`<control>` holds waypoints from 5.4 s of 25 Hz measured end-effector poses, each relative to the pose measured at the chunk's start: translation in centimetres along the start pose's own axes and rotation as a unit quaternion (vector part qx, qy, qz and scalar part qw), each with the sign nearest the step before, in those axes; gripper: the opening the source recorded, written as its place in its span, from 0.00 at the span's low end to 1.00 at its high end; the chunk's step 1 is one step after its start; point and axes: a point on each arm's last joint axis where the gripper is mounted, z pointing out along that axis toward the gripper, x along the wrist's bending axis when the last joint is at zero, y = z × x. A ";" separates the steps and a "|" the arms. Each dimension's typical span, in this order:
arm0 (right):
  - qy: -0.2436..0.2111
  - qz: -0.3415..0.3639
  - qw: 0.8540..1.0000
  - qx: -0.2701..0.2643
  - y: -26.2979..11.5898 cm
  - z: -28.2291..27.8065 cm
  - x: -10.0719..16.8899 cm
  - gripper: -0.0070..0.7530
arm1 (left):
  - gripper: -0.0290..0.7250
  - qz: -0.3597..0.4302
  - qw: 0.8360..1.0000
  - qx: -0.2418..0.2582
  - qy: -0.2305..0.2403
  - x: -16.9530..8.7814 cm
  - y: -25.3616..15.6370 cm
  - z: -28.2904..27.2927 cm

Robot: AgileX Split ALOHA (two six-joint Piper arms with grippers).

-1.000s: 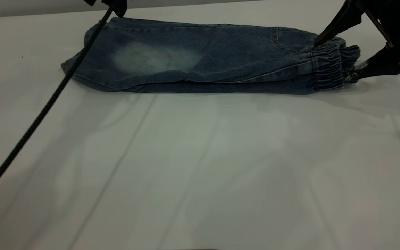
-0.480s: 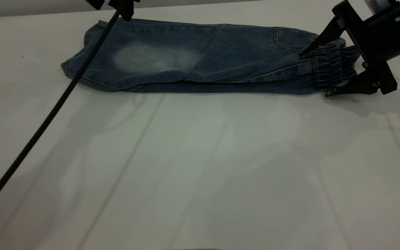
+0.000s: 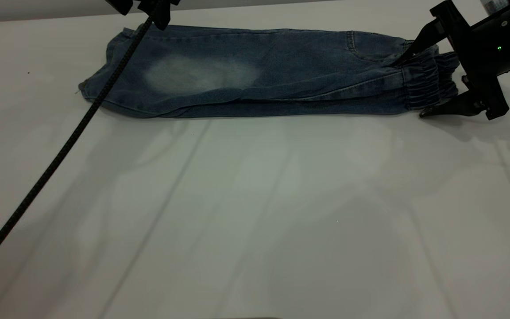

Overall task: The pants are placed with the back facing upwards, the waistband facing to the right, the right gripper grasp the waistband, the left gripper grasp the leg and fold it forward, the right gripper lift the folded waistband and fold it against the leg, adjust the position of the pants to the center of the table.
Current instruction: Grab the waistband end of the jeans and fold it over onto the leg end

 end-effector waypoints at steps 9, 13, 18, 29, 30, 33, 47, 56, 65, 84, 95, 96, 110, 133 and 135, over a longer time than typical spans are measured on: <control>-0.008 0.012 0.998 -0.062 1.2 -0.1 0.0 0.73 | 0.71 -0.008 1.000 0.001 -0.004 -0.1 0.0 0.0; -0.019 0.013 0.996 -0.083 1.6 -0.2 -0.2 0.54 | 0.71 -0.010 1.000 0.003 -0.005 -0.1 -0.1 0.0; -0.029 -0.014 0.995 -0.096 1.8 -0.2 -0.3 0.16 | 0.71 -0.001 1.000 0.021 -0.007 -0.6 -0.3 -0.1; -0.004 -0.209 0.972 -0.106 1.2 -2.8 2.8 0.09 | 0.66 0.043 0.997 -0.004 -0.064 -6.9 0.1 0.6; 0.007 -0.228 0.967 -0.109 1.0 -3.6 3.7 0.09 | 0.66 0.044 0.996 -0.010 -0.072 -7.7 0.0 1.0; 0.047 -0.269 0.956 -0.108 0.0 -5.5 5.9 0.09 | 0.66 0.056 0.994 -0.033 -0.091 -10.4 -0.3 2.2; 0.207 -0.386 0.899 0.020 -5.9 -8.9 10.8 0.09 | 0.65 0.078 0.985 -0.044 -0.150 -18.6 -2.5 3.7; 0.219 -0.412 0.884 0.037 -6.4 -9.0 10.8 0.09 | 0.65 0.111 0.987 -0.048 -0.108 -14.5 -0.2 0.9; 0.268 -0.430 0.862 0.027 -6.7 -9.4 11.5 0.09 | 0.65 0.086 0.993 0.031 -0.077 -9.9 -2.5 2.7; 0.313 -0.438 0.842 0.037 -7.2 -9.9 12.0 0.09 | 0.65 0.112 0.984 0.030 -0.137 -17.6 -4.7 1.8; 0.296 -0.461 0.835 0.056 -7.6 -9.7 11.6 0.09 | 0.65 0.102 0.992 -0.014 -0.066 -9.1 -0.2 -4.0; 0.296 -0.462 0.834 0.058 -7.7 -9.6 11.7 0.09 | 0.65 0.095 0.993 -0.023 -0.059 -8.0 0.4 -5.0; 0.167 -0.593 0.787 -0.006 -17.1 -2.2 13.7 0.09 | 0.65 0.036 0.971 -0.235 0.002 -0.3 4.6 -25.0; 0.116 -0.595 0.795 0.024 -16.3 7.7 11.9 0.51 | 0.65 0.016 0.973 -0.231 -0.013 -0.2 4.0 -27.5; 0.136 -0.593 0.793 0.039 -16.8 7.6 12.1 0.66 | 0.65 0.016 0.973 -0.231 -0.013 -0.2 4.0 -27.5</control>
